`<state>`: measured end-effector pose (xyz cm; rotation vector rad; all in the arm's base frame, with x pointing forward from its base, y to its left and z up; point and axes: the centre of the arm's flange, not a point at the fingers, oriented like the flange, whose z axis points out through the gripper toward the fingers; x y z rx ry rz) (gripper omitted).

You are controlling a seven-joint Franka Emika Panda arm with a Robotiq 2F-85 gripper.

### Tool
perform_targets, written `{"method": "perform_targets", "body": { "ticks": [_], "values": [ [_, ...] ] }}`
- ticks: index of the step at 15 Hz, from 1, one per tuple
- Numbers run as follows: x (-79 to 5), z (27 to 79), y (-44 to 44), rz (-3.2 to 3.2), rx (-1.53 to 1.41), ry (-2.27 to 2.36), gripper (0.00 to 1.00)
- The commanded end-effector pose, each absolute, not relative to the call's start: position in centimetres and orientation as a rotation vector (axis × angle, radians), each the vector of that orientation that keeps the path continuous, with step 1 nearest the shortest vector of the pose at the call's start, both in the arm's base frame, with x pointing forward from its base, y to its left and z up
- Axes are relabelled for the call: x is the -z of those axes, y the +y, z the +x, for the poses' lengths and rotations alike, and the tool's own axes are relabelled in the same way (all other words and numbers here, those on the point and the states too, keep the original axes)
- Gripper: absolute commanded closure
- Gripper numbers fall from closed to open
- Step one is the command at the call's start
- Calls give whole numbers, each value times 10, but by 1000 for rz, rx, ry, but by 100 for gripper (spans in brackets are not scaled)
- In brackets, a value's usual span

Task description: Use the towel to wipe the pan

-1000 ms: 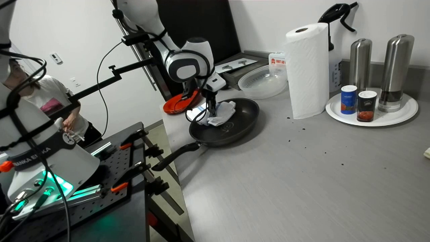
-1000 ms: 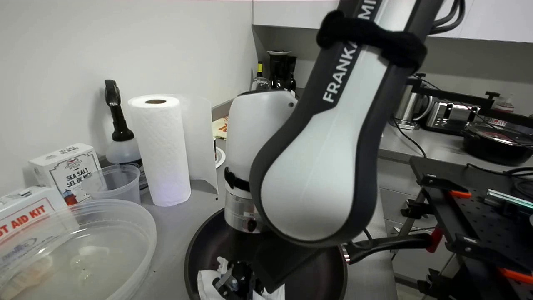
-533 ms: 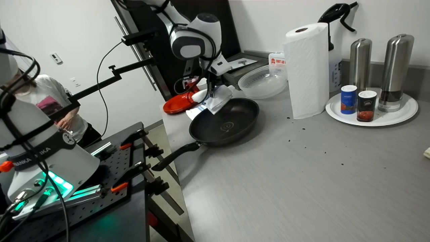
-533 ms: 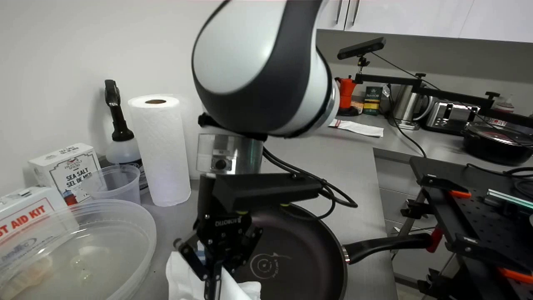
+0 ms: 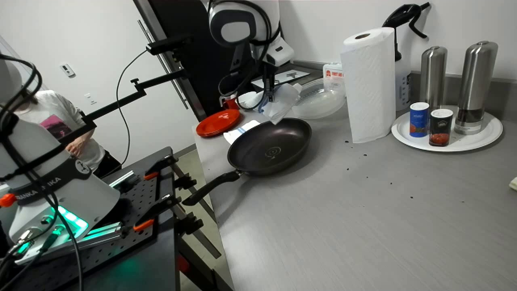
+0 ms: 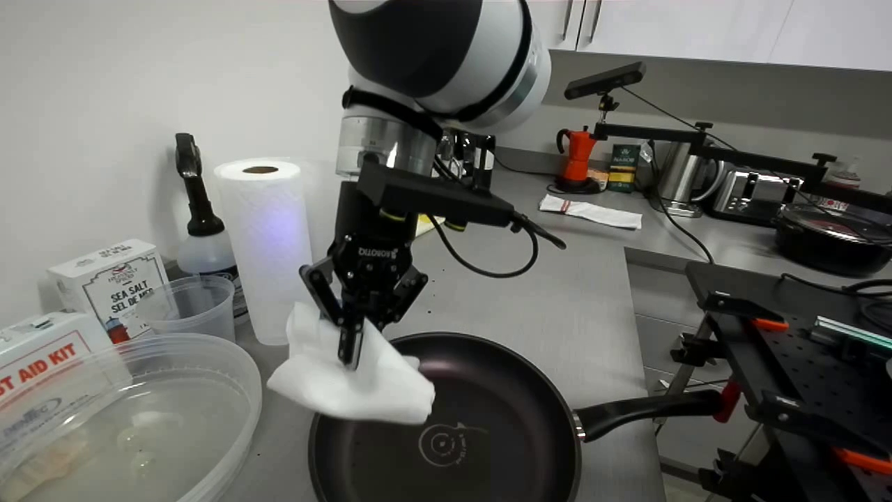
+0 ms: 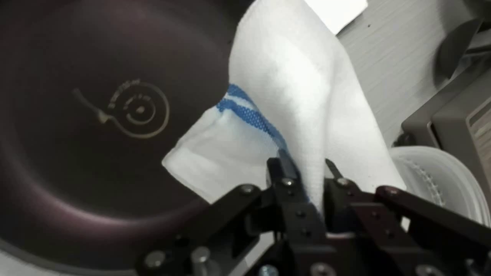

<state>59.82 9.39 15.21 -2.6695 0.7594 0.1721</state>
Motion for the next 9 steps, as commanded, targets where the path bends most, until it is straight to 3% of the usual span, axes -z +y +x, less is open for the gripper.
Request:
{"method": "perform_targets", "body": {
  "ticks": [1, 9],
  "values": [
    [-182, 607, 40, -2751, -109, 791, 97],
    [-188, 609, -93, -2862, -30, 1012, 97]
  ]
}}
